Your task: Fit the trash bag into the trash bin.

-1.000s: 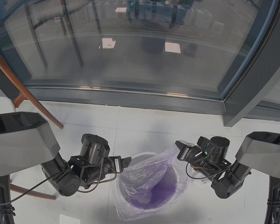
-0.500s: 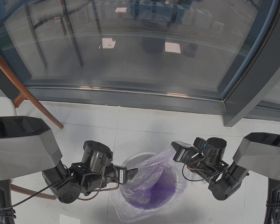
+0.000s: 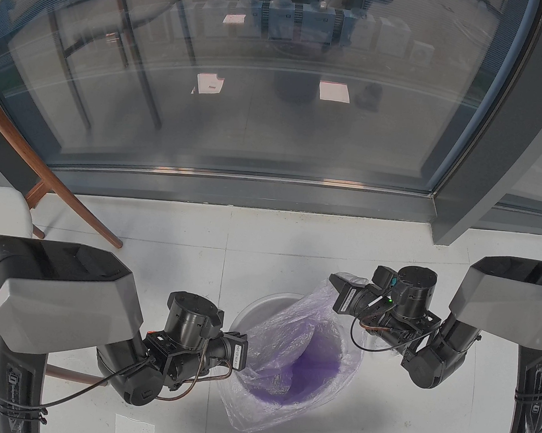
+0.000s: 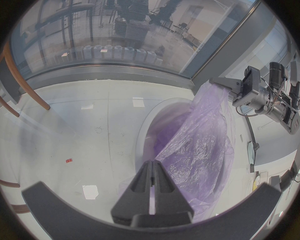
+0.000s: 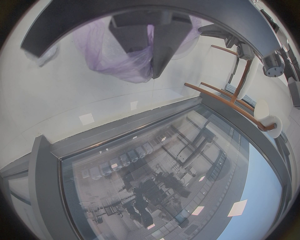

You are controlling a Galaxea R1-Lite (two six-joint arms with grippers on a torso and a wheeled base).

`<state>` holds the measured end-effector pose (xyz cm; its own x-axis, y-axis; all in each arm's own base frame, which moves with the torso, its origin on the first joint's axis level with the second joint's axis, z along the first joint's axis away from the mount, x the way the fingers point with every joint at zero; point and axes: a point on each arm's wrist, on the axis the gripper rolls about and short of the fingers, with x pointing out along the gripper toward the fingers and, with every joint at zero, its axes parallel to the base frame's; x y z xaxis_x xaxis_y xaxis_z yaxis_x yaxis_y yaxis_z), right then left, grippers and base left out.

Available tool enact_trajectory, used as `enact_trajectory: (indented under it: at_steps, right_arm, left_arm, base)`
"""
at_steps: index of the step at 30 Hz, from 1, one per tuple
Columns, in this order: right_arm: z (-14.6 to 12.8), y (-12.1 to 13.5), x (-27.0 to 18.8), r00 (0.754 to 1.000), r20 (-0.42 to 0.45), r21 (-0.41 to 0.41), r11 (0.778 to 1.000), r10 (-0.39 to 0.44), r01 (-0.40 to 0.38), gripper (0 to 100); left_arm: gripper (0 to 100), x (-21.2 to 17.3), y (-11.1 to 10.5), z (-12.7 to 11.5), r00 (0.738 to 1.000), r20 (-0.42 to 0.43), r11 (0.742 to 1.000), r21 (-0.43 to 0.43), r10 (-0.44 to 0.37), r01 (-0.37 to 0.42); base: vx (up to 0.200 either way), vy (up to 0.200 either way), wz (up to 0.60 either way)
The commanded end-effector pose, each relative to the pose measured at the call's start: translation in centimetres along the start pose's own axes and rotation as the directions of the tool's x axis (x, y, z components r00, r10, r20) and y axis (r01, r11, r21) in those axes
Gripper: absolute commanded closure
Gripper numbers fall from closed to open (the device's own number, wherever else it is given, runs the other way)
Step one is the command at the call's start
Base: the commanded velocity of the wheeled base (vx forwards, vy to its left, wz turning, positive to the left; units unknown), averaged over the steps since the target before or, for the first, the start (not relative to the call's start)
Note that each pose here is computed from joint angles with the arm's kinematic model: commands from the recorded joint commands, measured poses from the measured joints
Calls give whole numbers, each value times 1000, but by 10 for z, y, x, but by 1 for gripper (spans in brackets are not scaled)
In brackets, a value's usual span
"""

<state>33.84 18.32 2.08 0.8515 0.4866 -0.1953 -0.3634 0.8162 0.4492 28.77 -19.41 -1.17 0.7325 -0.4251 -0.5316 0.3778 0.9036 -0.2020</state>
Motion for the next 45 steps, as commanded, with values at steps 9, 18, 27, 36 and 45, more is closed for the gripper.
enact_trajectory:
  at_steps: [9,18,27,36,45]
  right_arm:
    - [3,10,1,1000,19,-4,1000,23,-23,100]
    - [6,11,0,998,43,-7,999,34,-33,100]
    - [10,16,4,996,68,-16,998,62,-61,100]
    - [18,-8,30,992,120,-4,999,32,-32,100]
    - [0,-29,47,996,86,5,1000,15,-15,100]
  left_arm:
    - [100,-16,13,20,997,66,999,-43,37,-34]
    - [100,-27,7,35,993,118,993,-117,5,9]
    - [100,-15,28,66,972,223,988,-152,68,-34]
    - [100,14,38,65,968,227,982,-174,109,-70]
    - [100,35,44,45,972,183,977,-179,148,-115]
  base:
    - [0,0,0]
    - [0,0,0]
    - [0,0,0]
    - [0,0,0]
    - [0,0,0]
